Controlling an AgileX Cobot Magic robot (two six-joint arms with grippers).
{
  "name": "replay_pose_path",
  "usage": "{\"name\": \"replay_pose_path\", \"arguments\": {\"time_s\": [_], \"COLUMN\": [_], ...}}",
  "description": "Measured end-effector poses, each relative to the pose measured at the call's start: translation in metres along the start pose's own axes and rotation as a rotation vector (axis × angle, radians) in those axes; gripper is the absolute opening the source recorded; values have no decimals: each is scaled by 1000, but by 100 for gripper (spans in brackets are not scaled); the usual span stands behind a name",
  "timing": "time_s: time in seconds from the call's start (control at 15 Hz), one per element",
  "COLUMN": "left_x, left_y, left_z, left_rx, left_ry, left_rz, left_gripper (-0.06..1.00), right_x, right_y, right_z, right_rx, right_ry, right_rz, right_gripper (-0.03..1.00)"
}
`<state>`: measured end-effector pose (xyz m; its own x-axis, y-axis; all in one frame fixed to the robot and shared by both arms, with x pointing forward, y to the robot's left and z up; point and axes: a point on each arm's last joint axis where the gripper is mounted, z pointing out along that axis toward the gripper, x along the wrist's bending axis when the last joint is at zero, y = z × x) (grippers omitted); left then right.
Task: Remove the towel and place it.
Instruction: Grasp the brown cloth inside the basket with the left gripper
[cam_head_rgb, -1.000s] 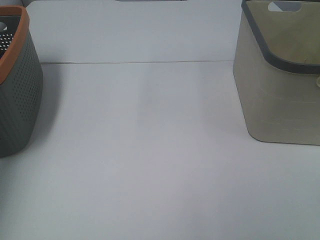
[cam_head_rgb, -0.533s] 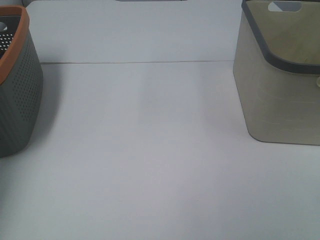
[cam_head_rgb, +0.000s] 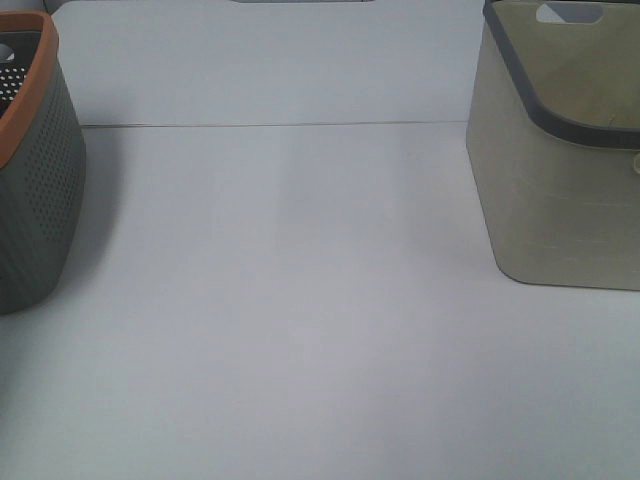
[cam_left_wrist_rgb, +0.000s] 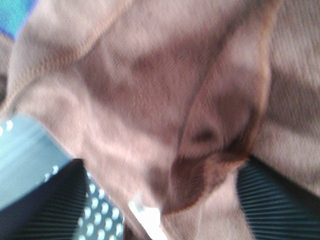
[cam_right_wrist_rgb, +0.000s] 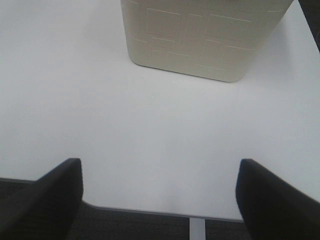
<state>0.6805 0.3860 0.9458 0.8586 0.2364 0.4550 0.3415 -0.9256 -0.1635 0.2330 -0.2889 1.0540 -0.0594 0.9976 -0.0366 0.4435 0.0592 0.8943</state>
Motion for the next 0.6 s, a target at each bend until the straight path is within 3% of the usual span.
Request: {"name": "replay_pose_path", "arguments": {"time_s": [0.6], "left_x": [-10], "left_y": [10], "left_z": [2], "left_rx": [2], "left_ry": [-89], "left_rz": [-4], "left_gripper": [41], "right_x": [0], "right_y": [0], "right_z": [0], "right_rx": [0], "right_ry": [0], "right_rz": [0], "right_gripper": [73]}}
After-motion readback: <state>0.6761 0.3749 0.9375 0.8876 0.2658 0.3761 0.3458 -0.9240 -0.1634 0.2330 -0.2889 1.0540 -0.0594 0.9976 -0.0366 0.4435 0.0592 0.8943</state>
